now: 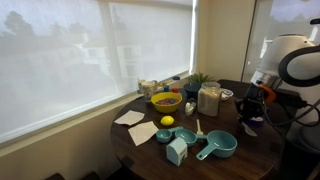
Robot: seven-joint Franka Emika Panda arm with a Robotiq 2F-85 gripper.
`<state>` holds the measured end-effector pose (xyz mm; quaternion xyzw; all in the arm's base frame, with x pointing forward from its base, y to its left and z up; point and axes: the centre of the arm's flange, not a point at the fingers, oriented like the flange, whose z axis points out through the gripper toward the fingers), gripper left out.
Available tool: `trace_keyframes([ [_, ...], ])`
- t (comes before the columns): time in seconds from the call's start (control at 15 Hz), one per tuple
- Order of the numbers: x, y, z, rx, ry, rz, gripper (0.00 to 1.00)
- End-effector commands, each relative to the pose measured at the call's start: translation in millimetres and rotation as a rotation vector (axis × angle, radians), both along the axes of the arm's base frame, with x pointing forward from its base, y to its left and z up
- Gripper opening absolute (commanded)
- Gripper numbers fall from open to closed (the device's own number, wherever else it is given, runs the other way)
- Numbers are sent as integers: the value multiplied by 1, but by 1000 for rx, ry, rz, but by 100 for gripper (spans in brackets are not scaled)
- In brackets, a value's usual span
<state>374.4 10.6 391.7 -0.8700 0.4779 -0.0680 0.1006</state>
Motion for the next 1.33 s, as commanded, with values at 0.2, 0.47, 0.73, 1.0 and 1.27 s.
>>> trace_keyframes([
  [0.2, 2, -4, -21, 8, 47, 3, 3],
  [0.47, 5, 1, -12, 2, 7, 24, 51],
  [0.73, 5, 11, 18, 16, -17, 56, 77],
  [1.0, 2, -4, 63, -10, -61, 161, 100],
  [1.27, -6, -33, 117, -32, -131, 328, 100],
])
